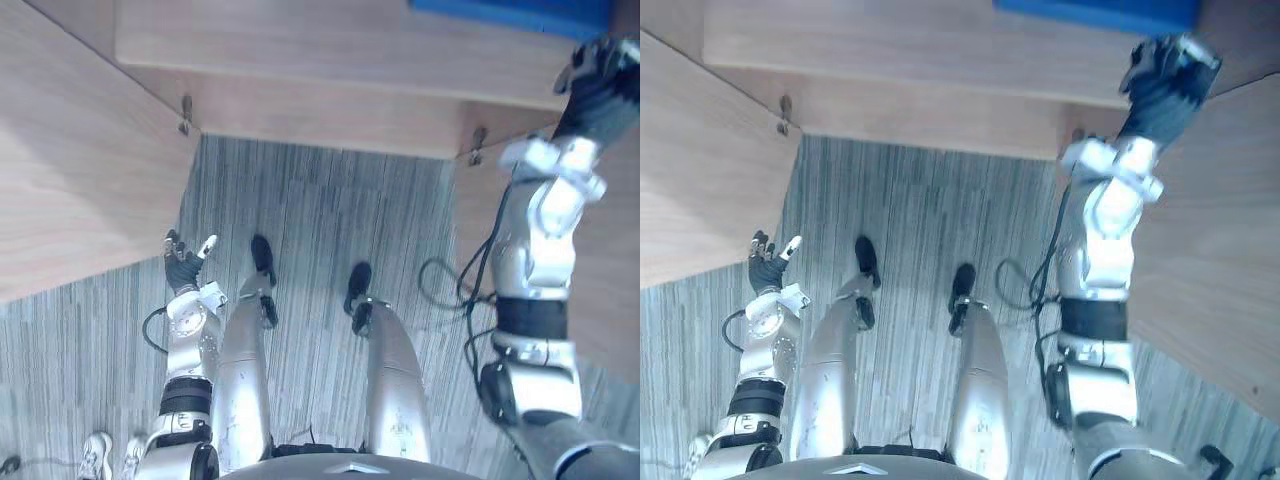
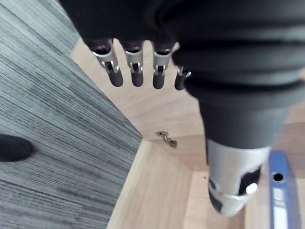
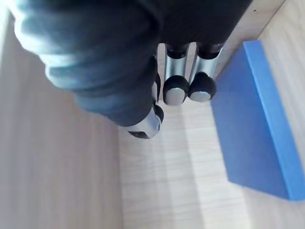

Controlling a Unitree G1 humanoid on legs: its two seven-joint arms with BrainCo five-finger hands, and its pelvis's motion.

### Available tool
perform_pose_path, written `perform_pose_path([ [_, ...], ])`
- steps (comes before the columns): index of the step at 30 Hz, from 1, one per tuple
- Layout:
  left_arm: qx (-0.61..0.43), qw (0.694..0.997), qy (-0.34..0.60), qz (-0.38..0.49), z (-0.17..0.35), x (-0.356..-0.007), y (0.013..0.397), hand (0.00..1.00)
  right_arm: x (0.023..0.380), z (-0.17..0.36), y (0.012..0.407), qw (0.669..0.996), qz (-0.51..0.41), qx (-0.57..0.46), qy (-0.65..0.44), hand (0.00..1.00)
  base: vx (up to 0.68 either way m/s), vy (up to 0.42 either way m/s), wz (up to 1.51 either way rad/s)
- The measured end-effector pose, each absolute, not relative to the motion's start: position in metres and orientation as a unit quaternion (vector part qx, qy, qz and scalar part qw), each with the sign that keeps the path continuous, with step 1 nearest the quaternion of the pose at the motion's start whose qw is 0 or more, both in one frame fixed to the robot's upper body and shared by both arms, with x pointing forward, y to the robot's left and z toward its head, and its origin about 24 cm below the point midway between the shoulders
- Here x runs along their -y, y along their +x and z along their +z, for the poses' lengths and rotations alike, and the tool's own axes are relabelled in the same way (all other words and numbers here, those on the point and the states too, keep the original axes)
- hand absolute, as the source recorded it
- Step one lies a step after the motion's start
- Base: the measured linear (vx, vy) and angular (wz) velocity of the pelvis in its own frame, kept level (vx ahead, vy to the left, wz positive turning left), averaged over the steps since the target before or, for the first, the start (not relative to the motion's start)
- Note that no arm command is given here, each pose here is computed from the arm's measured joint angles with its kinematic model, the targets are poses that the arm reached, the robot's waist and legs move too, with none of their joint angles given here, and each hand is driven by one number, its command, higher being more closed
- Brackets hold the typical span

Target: Walk over to the cabinet, pick up the folder, carry it to the office cabinet, place the folder inside the office cabinet, then close the office cabinet door

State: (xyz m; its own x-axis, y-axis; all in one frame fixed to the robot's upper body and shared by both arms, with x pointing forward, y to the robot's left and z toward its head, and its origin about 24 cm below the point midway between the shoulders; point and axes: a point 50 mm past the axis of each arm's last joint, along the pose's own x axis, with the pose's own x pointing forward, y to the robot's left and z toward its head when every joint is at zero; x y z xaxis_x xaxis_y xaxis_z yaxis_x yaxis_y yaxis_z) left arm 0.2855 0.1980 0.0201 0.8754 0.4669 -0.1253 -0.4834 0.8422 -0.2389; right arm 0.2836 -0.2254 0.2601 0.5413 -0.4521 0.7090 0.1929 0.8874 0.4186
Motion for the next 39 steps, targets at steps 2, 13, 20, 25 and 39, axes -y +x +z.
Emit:
perform_pose_path([
  [2,-0.042,0.960,-0.128,0.244,0.014,-0.198,0.280,0.00,0.209,0.232,0.278,0.886,-0.166,0.409,0.141,1.00,0.12,-0.010,-0.09],
  [13,-0.237,0.950,-0.031,0.201,-0.073,-0.185,0.217,0.00,0.146,0.042,0.249,0.996,-0.058,0.058,0.029,1.00,0.15,-0.014,-0.14],
  [20,-0.316,0.931,0.029,0.183,-0.102,-0.195,0.189,0.00,0.167,-0.072,0.208,0.970,-0.070,-0.213,-0.094,1.00,0.06,0.023,-0.07],
  [25,-0.363,0.914,0.038,0.176,-0.119,-0.198,0.167,0.00,0.183,-0.107,0.179,0.936,-0.092,-0.317,-0.124,0.00,-0.08,0.041,-0.10],
  [39,-0.458,0.874,0.065,0.147,-0.147,-0.190,0.123,0.00,0.201,-0.142,0.129,0.876,-0.147,-0.446,-0.110,0.00,-0.07,0.060,0.01],
])
